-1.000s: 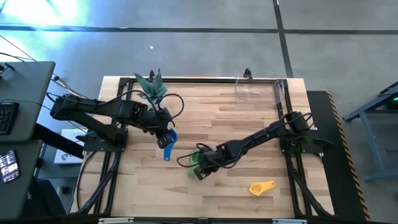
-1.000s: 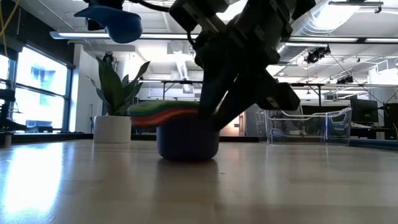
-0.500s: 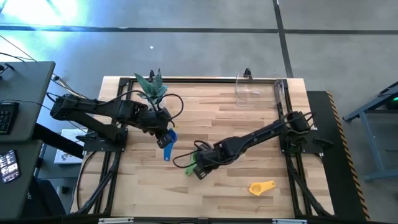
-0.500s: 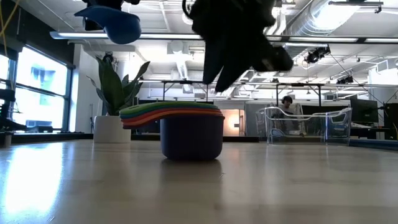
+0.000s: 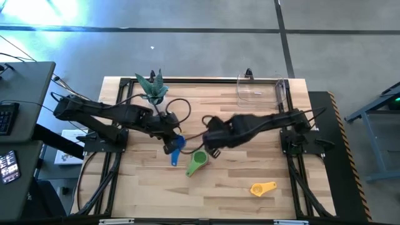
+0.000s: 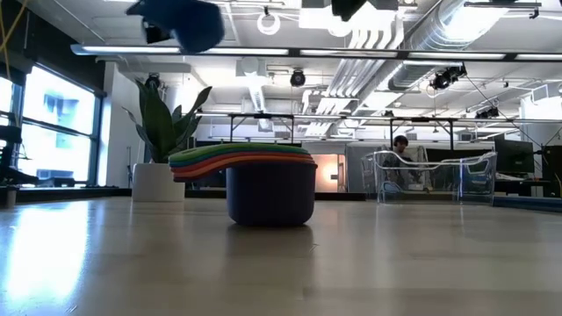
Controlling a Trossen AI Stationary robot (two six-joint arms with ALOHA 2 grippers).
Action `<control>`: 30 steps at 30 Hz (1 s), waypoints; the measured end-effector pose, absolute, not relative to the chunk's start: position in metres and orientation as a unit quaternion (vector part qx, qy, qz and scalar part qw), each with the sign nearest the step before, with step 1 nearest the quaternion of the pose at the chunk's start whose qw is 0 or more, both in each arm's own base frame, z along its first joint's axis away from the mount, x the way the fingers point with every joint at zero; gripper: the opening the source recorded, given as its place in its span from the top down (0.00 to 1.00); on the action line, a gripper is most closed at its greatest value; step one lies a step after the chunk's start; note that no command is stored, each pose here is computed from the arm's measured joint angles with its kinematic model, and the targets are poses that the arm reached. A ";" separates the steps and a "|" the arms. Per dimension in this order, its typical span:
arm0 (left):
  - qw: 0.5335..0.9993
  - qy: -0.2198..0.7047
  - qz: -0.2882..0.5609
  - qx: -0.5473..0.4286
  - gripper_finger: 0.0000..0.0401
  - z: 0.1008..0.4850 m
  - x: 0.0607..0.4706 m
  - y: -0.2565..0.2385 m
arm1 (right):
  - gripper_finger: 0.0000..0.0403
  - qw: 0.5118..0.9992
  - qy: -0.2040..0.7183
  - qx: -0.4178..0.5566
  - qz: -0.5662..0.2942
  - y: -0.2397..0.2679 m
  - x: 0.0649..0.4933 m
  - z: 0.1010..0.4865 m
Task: Nest measuring cups in basket
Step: Stack the blue measuring cup on top of the green measuring cup
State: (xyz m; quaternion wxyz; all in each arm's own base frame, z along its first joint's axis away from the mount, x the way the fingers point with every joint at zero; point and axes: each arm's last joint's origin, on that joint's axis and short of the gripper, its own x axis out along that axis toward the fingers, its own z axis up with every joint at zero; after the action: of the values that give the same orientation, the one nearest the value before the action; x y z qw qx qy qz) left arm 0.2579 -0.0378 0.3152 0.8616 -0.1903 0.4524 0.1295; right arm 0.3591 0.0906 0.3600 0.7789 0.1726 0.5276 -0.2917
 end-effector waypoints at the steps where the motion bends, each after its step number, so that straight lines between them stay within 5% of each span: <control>1: 0.865 0.449 0.125 -0.186 0.98 0.314 0.262 -0.038 | 0.81 0.786 0.517 0.170 -0.293 0.088 0.358 0.369; 12: 0.877 0.451 0.087 -0.143 0.98 0.282 0.307 -0.034 | 0.81 0.836 0.448 0.168 -0.268 0.061 0.333 0.425; 30: 0.856 0.504 0.005 -0.120 0.98 0.247 0.362 -0.044 | 0.81 0.832 0.436 0.180 -0.291 0.053 0.331 0.427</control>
State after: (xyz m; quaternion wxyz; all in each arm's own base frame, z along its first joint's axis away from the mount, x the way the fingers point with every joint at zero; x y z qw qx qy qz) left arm 0.3623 -0.0441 0.2475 0.8556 -0.1195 0.5037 0.0045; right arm 0.3312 0.0529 0.4271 0.8324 0.1795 0.4365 -0.2906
